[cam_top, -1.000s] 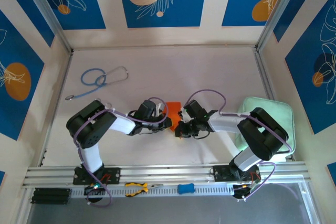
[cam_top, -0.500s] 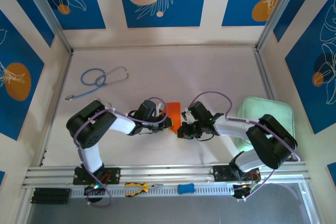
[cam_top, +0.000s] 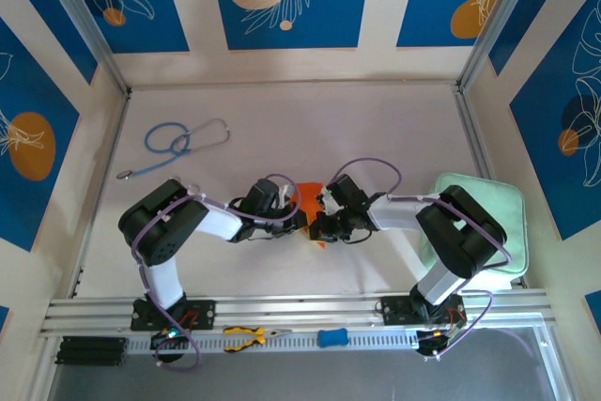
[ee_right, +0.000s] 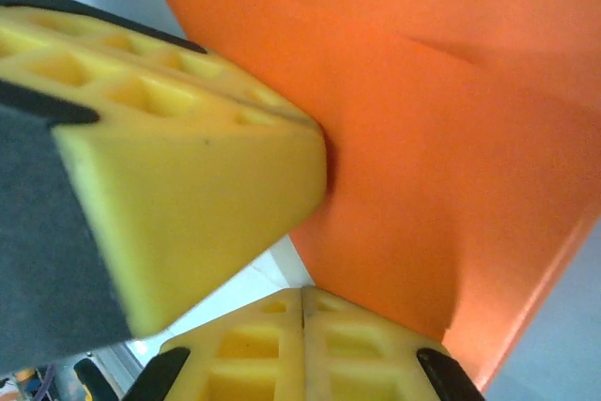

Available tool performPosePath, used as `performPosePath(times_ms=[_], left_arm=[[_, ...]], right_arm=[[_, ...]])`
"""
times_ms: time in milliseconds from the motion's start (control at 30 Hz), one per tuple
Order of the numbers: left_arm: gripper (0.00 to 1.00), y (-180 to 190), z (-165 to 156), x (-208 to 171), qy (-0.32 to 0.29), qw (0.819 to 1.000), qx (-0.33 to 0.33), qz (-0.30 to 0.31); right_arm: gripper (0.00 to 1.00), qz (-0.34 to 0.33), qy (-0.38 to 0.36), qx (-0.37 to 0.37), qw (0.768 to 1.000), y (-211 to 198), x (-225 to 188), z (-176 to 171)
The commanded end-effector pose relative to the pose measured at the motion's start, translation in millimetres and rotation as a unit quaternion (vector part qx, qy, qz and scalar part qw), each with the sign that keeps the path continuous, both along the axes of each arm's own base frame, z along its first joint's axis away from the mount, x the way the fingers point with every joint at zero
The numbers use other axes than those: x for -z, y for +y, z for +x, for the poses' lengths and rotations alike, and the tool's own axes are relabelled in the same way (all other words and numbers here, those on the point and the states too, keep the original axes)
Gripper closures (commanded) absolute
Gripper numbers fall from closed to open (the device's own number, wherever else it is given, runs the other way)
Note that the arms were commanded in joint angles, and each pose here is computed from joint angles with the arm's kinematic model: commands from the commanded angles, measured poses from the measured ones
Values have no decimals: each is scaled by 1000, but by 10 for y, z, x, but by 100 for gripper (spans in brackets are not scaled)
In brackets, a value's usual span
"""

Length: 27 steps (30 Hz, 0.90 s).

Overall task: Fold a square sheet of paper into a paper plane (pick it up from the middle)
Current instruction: Third fold the triangle at the center of the table.

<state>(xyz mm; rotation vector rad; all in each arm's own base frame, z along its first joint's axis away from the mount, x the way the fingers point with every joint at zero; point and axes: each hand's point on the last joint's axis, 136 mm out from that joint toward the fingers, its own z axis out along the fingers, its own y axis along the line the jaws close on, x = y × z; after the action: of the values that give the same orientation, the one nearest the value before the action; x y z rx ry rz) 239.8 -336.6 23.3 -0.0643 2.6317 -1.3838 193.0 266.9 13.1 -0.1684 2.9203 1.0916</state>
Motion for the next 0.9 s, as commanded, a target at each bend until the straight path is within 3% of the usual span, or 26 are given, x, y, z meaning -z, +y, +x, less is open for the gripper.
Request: performPosePath(times_ms=[0,367,867], left_arm=[[100,165,-58,270,25,998,-8,49],[100,189,-51,305,29,998,-9,54],[100,316,94,341,21,997,-21,73]], right_arm=[[93,-5,49,13,999,-201,135,-245],[92,-3,66,57,996,-467,168,-424],[96,7,77,59,995,-489,181,-452]])
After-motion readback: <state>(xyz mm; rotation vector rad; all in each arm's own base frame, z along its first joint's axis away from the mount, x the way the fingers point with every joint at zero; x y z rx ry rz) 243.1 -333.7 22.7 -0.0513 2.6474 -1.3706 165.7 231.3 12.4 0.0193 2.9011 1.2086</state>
